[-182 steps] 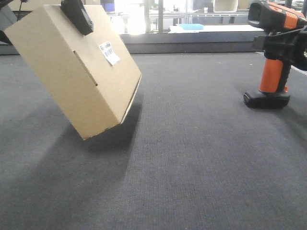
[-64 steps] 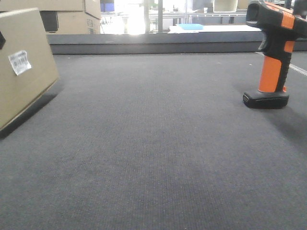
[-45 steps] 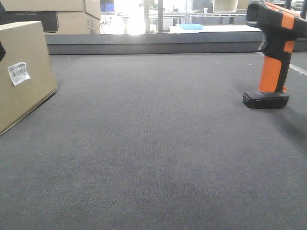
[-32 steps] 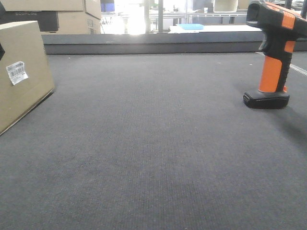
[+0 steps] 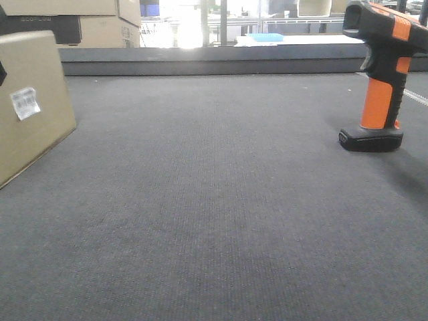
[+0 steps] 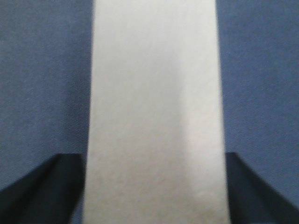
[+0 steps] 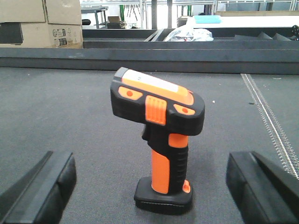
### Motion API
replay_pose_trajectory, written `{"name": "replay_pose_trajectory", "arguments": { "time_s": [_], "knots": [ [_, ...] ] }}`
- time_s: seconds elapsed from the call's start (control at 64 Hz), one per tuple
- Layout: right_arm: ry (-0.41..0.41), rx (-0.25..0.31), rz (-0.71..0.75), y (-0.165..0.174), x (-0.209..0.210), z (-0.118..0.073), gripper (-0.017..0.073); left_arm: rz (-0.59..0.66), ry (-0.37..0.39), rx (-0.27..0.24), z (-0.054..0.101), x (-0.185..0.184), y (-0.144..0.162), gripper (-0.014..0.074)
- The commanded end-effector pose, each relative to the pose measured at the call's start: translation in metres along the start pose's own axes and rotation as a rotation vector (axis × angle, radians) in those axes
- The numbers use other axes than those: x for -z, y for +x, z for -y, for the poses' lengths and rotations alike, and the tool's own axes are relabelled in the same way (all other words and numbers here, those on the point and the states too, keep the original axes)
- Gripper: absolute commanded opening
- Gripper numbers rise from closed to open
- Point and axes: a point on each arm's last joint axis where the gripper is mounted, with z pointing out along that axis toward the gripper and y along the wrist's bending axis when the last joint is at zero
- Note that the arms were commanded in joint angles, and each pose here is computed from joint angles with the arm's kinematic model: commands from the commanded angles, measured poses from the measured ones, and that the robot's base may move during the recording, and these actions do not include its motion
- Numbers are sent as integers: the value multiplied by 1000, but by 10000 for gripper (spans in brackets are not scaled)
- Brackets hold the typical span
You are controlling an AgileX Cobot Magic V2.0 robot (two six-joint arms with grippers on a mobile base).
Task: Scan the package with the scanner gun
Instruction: 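Open the right gripper and back it away from the scanner gun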
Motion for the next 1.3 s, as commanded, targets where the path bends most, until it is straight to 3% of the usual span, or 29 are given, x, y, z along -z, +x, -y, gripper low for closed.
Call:
{"name": "replay_pose_trajectory", "arguments": {
  "time_s": [0.0, 0.156, 0.297, 0.5, 0.61, 0.829, 0.938, 1.016, 1.282],
  "knots": [
    [1, -3, 13, 0, 2, 0, 559, 10, -21, -8, -3, 3, -1, 550],
    [1, -3, 13, 0, 2, 0, 559, 21, -32, -7, -5, 14, -9, 569],
    [1, -3, 13, 0, 2, 0, 559, 125, -25, 32, -6, 47, -24, 569],
    [0, -3, 18, -1, 2, 0, 559, 273, 50, 98, -5, 102, -22, 543],
    [-1, -1, 49, -8, 11, -1, 559, 341, 61, 104, -6, 127, -17, 372],
    [23, 3, -19, -10, 38, 0, 559, 488, 73, 107, -8, 154, 5, -112],
    [29, 4, -15, -13, 51, 0, 539, 583, 83, 106, -8, 154, 23, -111],
    [33, -4, -14, -14, 59, 0, 451, 630, 88, 106, -8, 154, 38, -111],
    [50, -51, -95, -7, 74, 0, -166, 729, 100, 103, -7, 138, 95, -111]
  ]
}}
